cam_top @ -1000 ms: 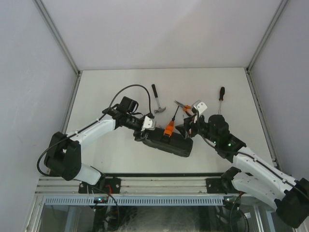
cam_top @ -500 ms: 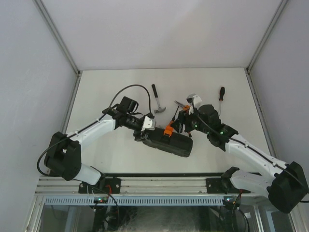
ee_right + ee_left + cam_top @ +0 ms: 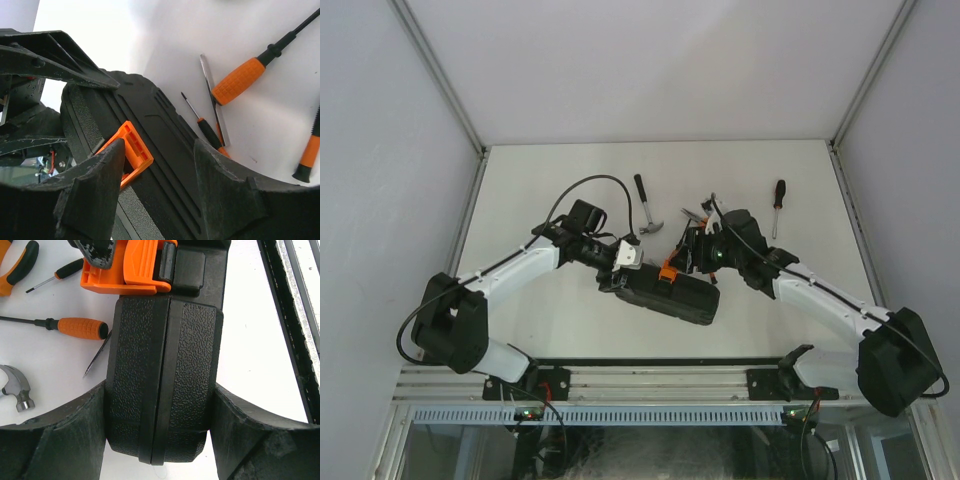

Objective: Sort the tools into containers
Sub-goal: Open the storage box at the center of the board.

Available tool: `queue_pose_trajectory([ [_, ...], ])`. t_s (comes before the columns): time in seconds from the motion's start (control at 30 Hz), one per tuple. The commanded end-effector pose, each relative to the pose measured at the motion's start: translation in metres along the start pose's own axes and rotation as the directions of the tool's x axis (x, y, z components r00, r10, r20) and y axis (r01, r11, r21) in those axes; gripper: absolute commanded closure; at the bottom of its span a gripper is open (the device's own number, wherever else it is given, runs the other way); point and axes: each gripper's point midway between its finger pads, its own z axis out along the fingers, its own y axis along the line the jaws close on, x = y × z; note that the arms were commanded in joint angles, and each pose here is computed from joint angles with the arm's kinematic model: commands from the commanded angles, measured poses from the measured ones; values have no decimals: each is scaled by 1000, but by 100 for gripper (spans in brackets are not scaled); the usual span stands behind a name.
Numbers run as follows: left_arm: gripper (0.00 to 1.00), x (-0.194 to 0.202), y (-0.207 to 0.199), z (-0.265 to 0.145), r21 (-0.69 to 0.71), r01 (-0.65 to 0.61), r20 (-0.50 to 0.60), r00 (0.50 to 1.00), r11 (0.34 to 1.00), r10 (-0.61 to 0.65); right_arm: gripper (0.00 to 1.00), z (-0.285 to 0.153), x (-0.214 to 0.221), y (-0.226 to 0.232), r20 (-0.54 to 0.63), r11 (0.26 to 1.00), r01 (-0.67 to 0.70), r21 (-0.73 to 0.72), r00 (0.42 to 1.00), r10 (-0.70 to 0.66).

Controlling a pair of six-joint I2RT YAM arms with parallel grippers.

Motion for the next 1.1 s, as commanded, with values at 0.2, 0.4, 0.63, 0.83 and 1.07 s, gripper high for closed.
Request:
queue_pose_trajectory([
  [0.2, 100, 11, 5, -1, -6, 0, -78, 997, 1000, -1, 49, 6, -12, 25, -28, 987, -77, -141, 997, 74],
  [0.4, 100, 11, 5, -1, -4, 2, -79, 997, 1000, -2, 62, 7, -13, 28, -34, 984, -83, -161, 996, 78],
  [0.63, 100, 11, 5, -1, -4, 2, -79, 997, 1000, -2, 79, 5, -14, 28, -17, 985, -59, -163, 998, 57],
  [0.83, 100, 11, 6, -1, -6, -1, -80, 997, 1000, 1, 96, -2, -22, 29, 41, 987, -17, -163, 999, 24],
  [1.07, 93, 7, 9, -1, -37, 1, -62, 998, 999, -3, 100, -9, -29, 36, 81, 983, 13, -185, 997, 2],
])
